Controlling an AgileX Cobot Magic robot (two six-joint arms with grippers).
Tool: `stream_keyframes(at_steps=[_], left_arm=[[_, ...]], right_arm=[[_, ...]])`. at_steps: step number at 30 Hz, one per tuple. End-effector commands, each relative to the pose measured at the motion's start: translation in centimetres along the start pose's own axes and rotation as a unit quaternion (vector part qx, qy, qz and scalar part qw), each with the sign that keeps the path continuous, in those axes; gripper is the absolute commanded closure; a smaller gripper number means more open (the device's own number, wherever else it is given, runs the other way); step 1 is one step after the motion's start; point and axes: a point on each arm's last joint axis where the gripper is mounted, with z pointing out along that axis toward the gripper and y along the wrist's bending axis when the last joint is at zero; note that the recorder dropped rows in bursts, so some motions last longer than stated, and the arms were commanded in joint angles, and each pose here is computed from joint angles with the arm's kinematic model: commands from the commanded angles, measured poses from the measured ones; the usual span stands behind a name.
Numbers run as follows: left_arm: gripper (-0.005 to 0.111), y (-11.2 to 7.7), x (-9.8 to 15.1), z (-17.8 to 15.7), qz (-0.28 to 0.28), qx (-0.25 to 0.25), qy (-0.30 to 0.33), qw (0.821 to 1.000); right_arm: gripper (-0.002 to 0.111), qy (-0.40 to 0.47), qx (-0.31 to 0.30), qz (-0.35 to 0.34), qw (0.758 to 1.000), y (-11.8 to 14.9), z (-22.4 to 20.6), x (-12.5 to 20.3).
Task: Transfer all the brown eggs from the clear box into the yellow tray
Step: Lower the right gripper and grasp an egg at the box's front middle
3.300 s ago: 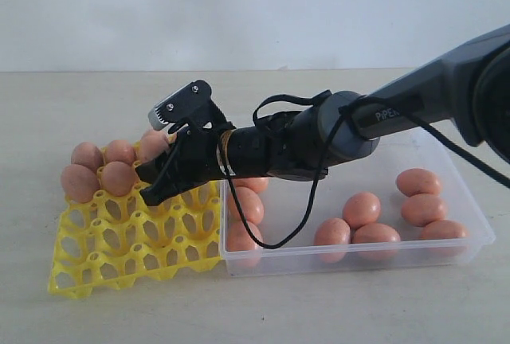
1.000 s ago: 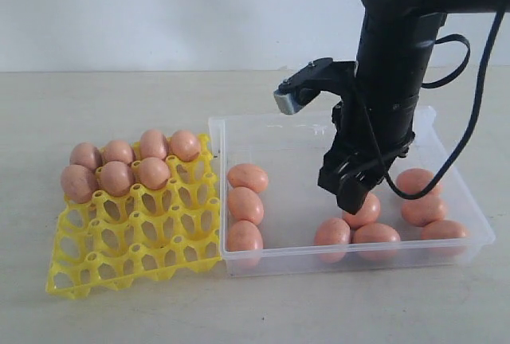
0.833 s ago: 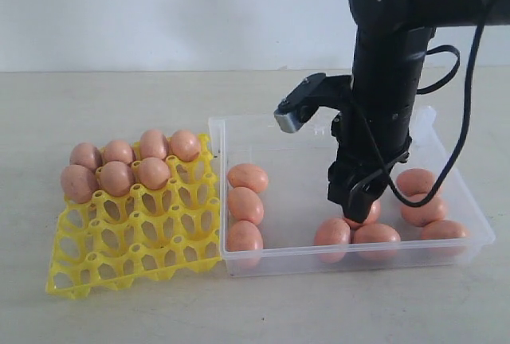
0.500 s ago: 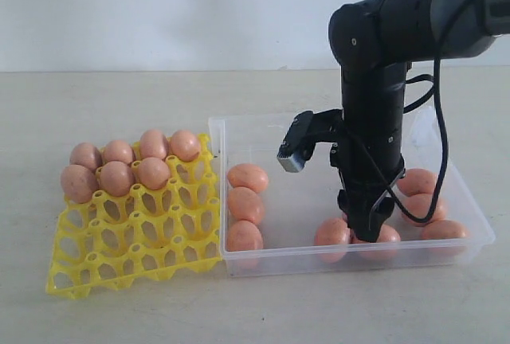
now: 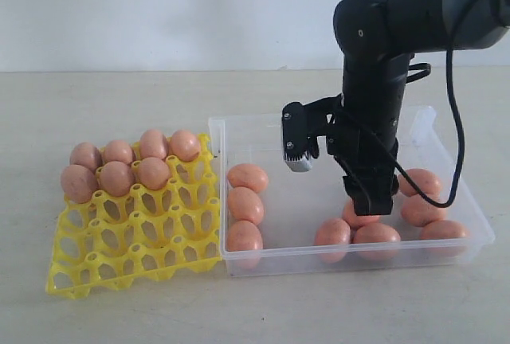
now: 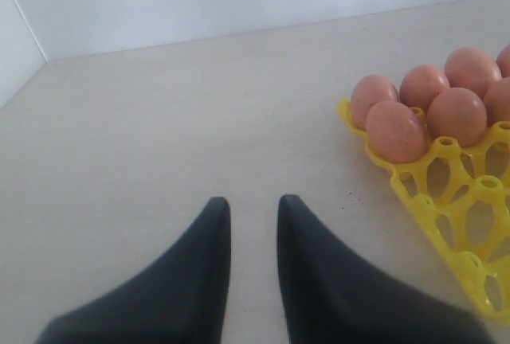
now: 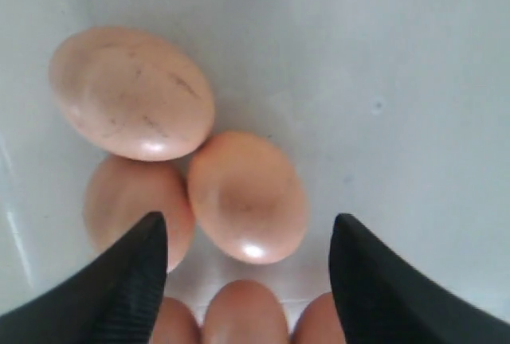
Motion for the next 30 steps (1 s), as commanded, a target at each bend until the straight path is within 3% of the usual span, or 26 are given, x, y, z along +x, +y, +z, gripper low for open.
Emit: stream_keyframes(at_steps=[1,12,22,26,30], left_arm=[[0.085,-0.1,0.0,0.0,-0.001,0.003,-0.003,1.000],[0.085,-0.1,0.0,0.0,-0.001,0.003,-0.003,1.000],[0.085,-0.1,0.0,0.0,-0.001,0.003,-0.003,1.000],[0.085,-0.1,0.0,0.0,-0.001,0.003,-0.003,1.000],[0.085,-0.1,0.0,0.0,-0.001,0.003,-0.003,1.000]], right_arm=[[0.050,-0.010,0.018,-0.085,0.996,-0.6,0.5,-0.3],[0.050,0.000,0.000,-0.098,0.995,-0.5,1.3,-0.3],[0.051,0.014,-0.034,-0.082,0.996,-1.0,4.5,0.0],[0.072,0.013,-0.032,-0.074,0.997,-1.1,5.0,0.0],[0.108,0.011,-0.026,-0.043,0.999,-1.3,5.0,-0.1]])
